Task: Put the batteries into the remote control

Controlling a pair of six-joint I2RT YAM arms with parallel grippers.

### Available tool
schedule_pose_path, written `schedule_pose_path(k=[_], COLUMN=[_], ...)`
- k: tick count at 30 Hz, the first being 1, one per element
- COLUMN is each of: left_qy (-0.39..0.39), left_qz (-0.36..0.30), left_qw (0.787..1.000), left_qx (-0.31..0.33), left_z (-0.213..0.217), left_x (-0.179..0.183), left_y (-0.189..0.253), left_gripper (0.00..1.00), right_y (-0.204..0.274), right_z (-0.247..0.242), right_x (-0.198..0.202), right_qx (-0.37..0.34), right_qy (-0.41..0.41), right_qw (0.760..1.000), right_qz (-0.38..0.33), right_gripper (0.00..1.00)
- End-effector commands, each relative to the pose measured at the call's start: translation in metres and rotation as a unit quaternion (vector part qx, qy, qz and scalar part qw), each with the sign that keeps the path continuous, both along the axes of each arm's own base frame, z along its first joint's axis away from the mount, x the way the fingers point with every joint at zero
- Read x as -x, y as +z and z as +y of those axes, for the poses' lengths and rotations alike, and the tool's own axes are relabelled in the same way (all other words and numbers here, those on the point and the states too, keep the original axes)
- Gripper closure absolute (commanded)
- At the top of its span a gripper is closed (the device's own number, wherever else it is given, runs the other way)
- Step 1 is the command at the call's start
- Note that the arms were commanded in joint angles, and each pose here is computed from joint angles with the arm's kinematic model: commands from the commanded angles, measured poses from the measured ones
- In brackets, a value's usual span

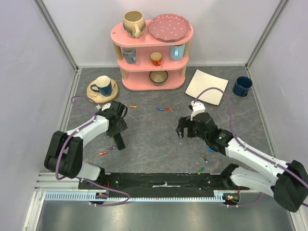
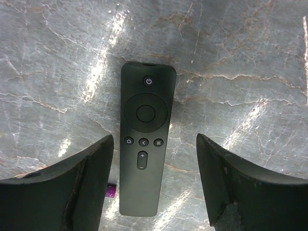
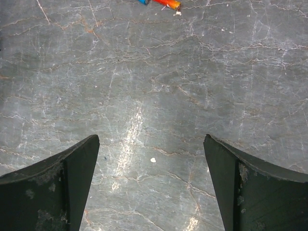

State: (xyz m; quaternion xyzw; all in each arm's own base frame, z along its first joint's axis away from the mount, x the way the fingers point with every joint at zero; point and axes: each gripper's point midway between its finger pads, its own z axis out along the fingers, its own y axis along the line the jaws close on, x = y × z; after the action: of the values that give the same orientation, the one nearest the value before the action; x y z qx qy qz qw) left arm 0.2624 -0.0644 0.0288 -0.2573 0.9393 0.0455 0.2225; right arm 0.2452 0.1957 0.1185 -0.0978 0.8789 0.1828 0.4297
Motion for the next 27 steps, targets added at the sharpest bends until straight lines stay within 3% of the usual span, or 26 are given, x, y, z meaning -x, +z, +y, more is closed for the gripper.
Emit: schedule_pose_path(k=[1, 15, 27], left_qy=[0.001, 0.007, -0.01], left_qz=[-0.008, 0.01, 0.015], left_qw=[1.0, 1.0, 1.0], left_qx=[0.012, 0.002, 0.014], left_z=[-0.002, 0.008, 0.002], left_x=[-0.006, -0.008, -0.007], left_y=[-0.008, -0.019, -0.02], left_gripper=[0.25, 0.32, 0.66], right_y=[0.004, 0.003, 0.002], right_z=[0.005, 0.004, 0.001], right_x=[0.0, 0.001, 0.002], right_qx=[-0.016, -0.013, -0.01], right_qy=[0.005, 0.004, 0.002], right_qw=[1.0, 1.0, 1.0], right_qz=[-0.005, -0.004, -0.003], right_gripper=[0.02, 0.02, 0.02])
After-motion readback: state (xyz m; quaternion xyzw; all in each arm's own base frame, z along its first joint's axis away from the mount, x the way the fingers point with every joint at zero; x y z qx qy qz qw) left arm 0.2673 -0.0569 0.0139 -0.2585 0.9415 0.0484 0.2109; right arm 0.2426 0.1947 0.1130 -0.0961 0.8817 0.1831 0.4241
